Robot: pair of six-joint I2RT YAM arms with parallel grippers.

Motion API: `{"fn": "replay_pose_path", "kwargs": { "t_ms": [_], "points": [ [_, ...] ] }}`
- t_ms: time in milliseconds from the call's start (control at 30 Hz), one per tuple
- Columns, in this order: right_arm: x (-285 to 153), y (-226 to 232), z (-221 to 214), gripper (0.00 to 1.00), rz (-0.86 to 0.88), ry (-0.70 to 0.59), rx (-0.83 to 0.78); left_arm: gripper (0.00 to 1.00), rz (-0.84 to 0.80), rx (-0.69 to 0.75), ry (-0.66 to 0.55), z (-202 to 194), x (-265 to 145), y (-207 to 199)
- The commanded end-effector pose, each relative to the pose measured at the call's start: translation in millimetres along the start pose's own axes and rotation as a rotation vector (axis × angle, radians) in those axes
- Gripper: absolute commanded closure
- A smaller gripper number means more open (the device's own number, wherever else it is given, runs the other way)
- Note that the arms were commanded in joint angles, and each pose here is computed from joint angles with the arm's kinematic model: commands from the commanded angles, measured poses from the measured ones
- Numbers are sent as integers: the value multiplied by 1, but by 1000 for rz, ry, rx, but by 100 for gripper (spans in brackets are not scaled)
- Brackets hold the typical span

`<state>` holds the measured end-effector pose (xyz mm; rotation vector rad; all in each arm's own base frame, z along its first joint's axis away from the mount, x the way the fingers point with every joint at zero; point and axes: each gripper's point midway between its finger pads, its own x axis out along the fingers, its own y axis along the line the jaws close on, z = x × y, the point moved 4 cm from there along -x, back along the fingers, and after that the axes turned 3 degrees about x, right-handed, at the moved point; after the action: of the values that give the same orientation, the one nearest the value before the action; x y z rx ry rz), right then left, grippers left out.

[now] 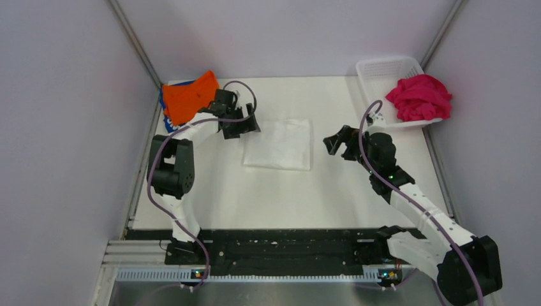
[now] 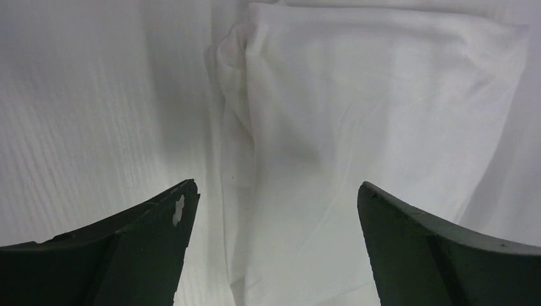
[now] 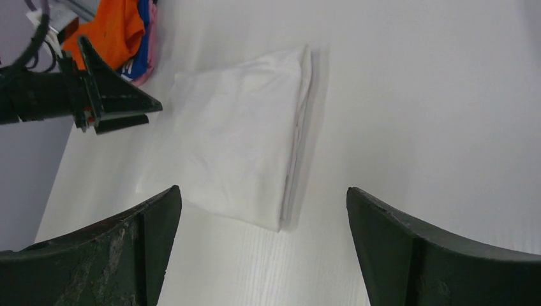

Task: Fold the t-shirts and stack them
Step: Put the neatly folded tshirt into the corner of the board with the left arm

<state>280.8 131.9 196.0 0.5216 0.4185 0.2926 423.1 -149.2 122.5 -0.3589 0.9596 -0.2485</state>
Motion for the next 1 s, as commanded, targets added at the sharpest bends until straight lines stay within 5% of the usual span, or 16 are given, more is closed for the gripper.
{"fn": "replay_pose_path", "kwargs": {
  "t_ms": [0,233,500,567,633,667,967],
  "points": [
    [-4,-2,24,1,-46,-113,12,1,-29,-16,54,-11,22,1],
    [-4,-10,25,1,-93,-119,-6,6,46,-8,122,-35,45,-1],
    [-10,-19,26,1,-145,-137,-26,38,416,47,161,-56,61,-2],
    [-12,-20,27,1,-153,-150,-26,56,475,54,146,-57,67,-5],
    [-14,-22,28,1,-158,-167,-26,92,545,82,103,-52,68,-9],
    [-15,-22,29,1,-157,-176,-27,100,590,92,82,-49,69,-8],
    [-19,-29,33,1,-189,-223,-39,100,887,214,-231,31,24,-8]
  ]
}}
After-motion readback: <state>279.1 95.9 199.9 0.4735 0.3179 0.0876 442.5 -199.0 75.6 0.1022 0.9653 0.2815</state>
